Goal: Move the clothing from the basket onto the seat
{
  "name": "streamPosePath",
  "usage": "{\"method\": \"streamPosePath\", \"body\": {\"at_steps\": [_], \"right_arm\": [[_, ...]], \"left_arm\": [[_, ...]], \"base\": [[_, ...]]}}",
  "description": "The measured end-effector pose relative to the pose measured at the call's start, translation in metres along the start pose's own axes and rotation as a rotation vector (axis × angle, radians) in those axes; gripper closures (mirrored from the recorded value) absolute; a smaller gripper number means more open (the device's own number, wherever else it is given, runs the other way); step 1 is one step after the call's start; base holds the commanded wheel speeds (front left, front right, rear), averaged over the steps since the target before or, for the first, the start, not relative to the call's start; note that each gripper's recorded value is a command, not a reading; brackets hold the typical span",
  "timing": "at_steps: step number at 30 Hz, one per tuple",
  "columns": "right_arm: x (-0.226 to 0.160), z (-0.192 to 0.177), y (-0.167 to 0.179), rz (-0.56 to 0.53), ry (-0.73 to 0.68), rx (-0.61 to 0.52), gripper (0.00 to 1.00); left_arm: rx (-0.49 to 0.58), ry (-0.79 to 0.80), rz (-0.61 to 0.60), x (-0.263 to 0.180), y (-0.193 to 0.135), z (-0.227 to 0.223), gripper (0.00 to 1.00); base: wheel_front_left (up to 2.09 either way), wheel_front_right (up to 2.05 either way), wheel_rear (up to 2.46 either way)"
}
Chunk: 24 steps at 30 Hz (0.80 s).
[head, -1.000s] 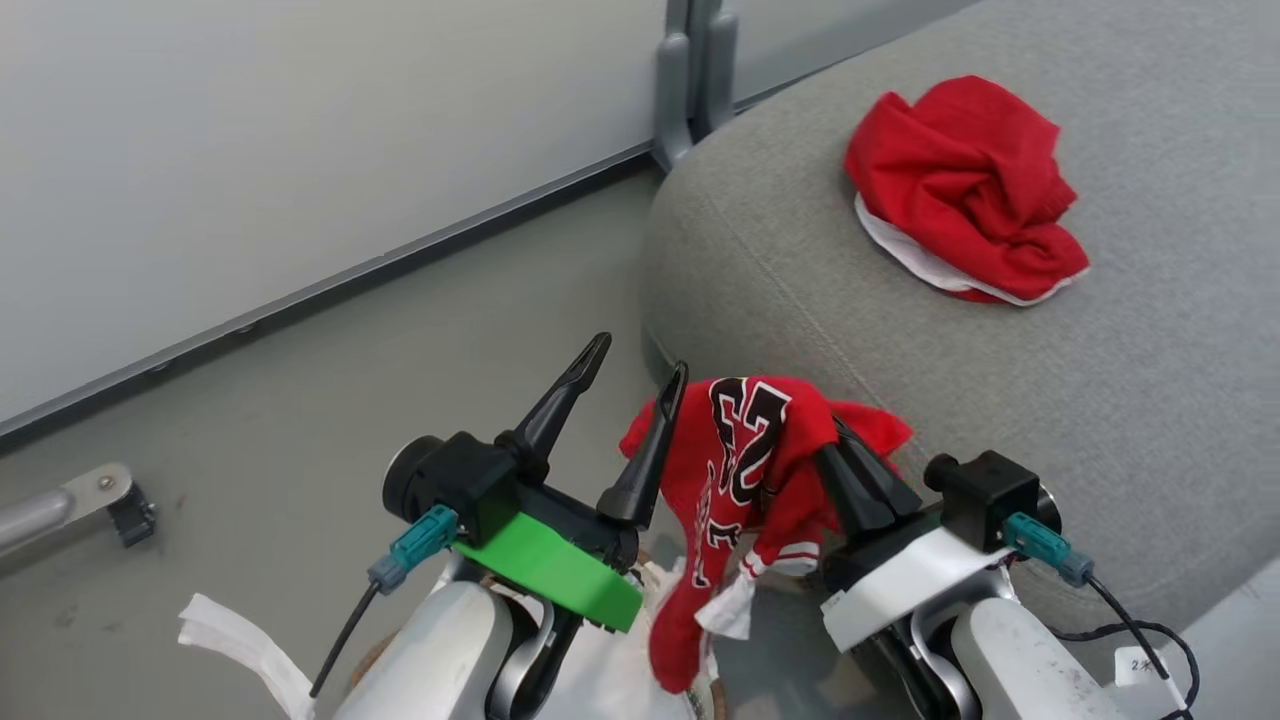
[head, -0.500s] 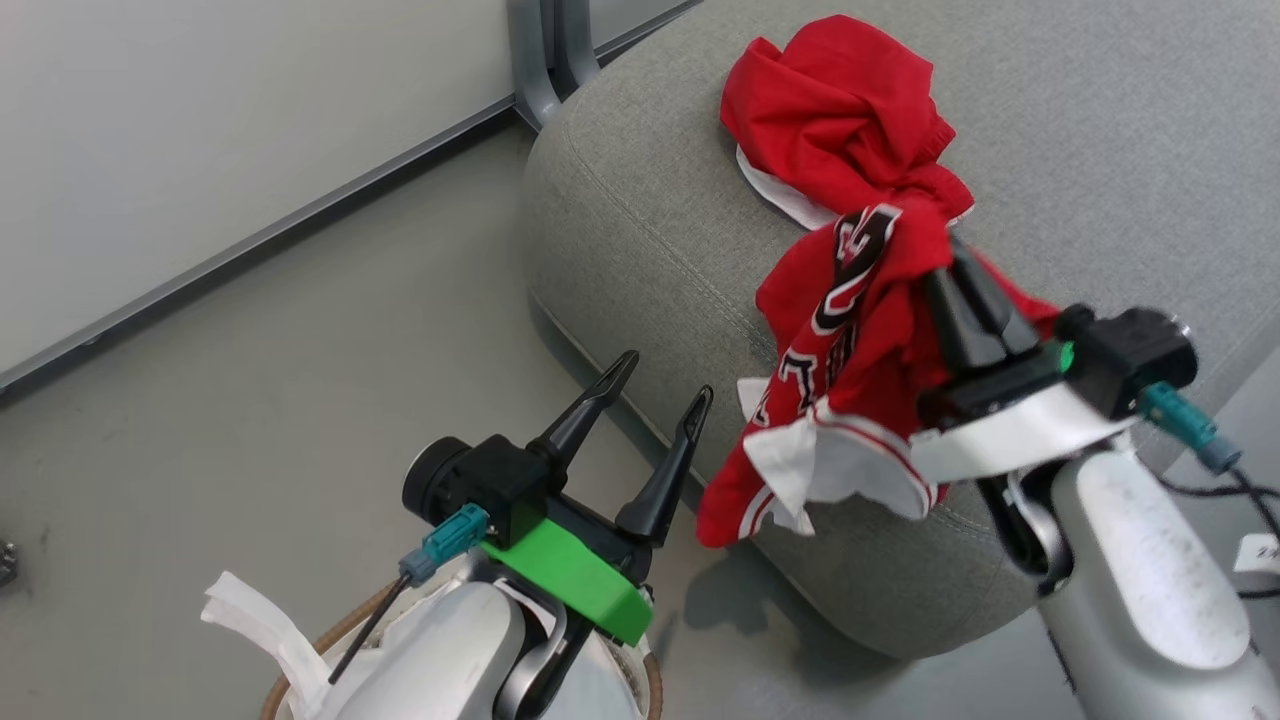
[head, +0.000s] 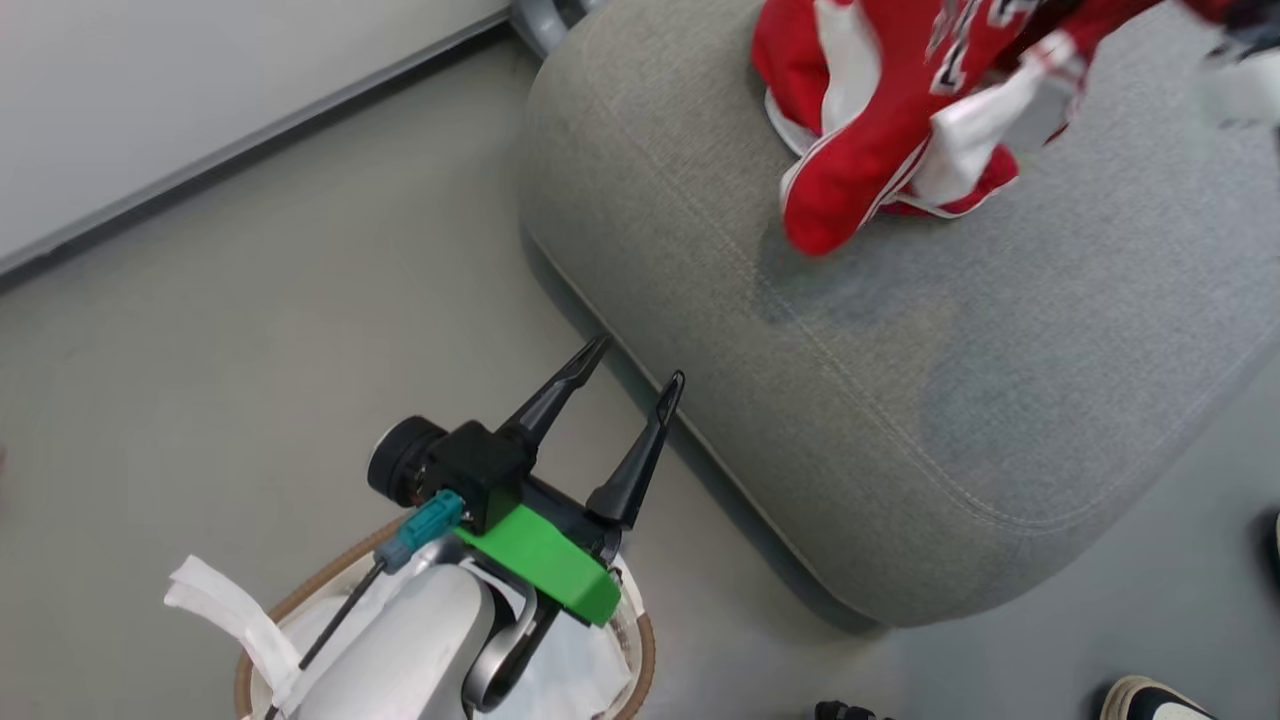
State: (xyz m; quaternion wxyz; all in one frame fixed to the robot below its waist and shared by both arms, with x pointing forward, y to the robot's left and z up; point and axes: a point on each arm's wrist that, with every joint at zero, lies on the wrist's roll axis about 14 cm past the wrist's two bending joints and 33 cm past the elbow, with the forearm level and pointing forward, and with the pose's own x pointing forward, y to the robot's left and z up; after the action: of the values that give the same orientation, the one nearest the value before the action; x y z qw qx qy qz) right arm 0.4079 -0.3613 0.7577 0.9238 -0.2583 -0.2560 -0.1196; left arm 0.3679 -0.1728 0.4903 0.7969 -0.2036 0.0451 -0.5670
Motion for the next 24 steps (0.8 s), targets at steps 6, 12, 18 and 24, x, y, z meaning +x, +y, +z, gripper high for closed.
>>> {"method": "streamPosePath", "body": {"at_steps": [6, 12, 18, 24], "right_arm": [[0.026, -0.031, -0.02, -0.07, 0.055, -0.076, 1.0], [0.026, -0.106, -0.005, -0.09, 0.226, -0.082, 1.0], [-0.018, -0.205, 0.043, -0.064, 0.492, -0.013, 1.0], [-0.064, -0.27, 0.087, -0.044, 0.685, 0.048, 1.0]], "left_arm": [[-0.006, -0.007, 0.032, -0.005, 0.025, -0.003, 0.0], [-0.012, -0.021, 0.067, -0.01, 0.051, -0.006, 0.0], [-0.026, -0.012, 0.112, -0.019, 0.08, -0.017, 0.0], [-0.047, 0.015, 0.176, -0.034, 0.107, -0.035, 0.0]], "base": [[0.0, 0.0, 0.0], [0.0, 0.0, 0.0], [0.0, 0.0, 0.0], [0.0, 0.0, 0.0]]}}
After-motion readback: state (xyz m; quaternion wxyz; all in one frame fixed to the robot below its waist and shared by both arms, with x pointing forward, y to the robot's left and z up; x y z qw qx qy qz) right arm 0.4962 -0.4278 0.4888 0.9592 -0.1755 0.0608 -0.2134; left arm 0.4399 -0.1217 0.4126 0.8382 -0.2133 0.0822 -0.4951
